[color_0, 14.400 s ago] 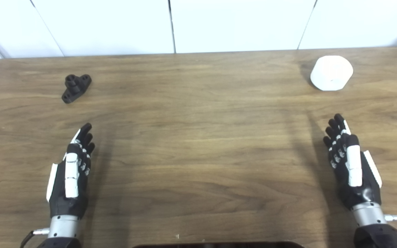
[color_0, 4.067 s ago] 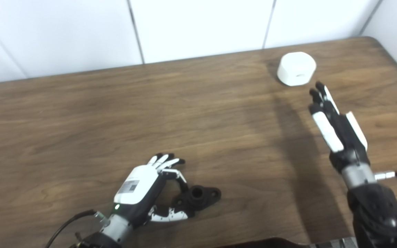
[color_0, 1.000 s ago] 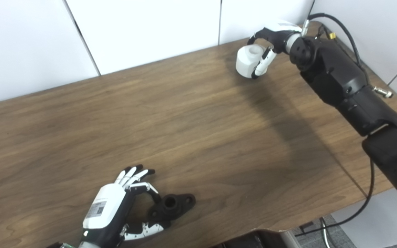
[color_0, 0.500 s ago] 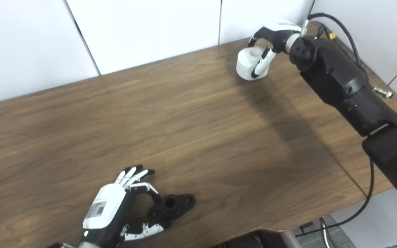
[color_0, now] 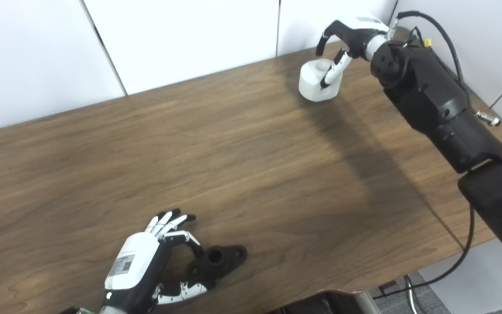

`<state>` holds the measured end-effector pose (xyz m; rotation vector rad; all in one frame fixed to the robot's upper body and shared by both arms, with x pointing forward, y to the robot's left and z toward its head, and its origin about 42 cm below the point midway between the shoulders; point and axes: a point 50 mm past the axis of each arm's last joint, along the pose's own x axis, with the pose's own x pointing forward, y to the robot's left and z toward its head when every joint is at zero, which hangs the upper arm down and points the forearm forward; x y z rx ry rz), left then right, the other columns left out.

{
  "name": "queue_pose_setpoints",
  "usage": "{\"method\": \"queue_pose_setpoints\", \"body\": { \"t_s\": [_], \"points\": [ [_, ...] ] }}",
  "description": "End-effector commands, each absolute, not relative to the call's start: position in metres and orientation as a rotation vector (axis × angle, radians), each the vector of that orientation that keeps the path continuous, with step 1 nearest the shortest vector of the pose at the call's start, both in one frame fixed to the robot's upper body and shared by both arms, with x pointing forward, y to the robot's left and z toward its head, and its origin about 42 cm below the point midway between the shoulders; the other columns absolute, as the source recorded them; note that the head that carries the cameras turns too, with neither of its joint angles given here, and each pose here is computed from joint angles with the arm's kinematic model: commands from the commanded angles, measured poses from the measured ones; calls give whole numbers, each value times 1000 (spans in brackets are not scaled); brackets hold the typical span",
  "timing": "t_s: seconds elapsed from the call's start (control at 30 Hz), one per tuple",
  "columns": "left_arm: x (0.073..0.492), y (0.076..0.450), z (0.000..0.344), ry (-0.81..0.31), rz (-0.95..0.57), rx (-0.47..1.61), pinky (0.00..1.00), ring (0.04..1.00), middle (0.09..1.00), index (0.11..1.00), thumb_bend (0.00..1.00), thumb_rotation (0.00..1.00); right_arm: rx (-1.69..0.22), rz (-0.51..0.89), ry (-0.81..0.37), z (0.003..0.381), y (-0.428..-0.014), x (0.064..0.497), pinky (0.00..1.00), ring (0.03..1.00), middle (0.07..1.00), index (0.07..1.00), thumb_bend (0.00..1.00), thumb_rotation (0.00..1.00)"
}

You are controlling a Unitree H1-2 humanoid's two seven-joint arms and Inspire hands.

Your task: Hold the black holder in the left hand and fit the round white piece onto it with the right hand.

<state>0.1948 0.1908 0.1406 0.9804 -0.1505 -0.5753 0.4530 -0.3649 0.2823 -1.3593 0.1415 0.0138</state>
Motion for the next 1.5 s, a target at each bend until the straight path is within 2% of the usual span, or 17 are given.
{"method": "queue_pose_setpoints", "body": {
  "t_s": [0.0, 0.27, 0.77, 1.1, 1.47],
  "points": [
    [186, 195, 130, -58, -616, 992, 971, 968, 887, 493, 506, 63, -1374, -43, 27, 310, -367, 456, 889, 890, 776, 487, 524, 131],
    [186, 194, 130, -59, -616, 991, 972, 968, 887, 493, 506, 62, -1378, -39, 20, 306, -372, 454, 873, 868, 754, 485, 522, 128],
    [188, 192, 130, -51, -618, 991, 973, 970, 888, 493, 507, 62, -1389, -30, 43, 308, -373, 455, 857, 882, 777, 486, 523, 131],
    [191, 190, 126, -42, -619, 985, 976, 970, 887, 493, 506, 62, -1390, -25, -8, 322, -371, 457, 835, 872, 752, 486, 524, 135],
    [190, 189, 125, -40, -619, 978, 969, 966, 884, 493, 507, 62, -1327, -82, -48, 331, -371, 460, 815, 874, 782, 488, 526, 146]
  ]
}}
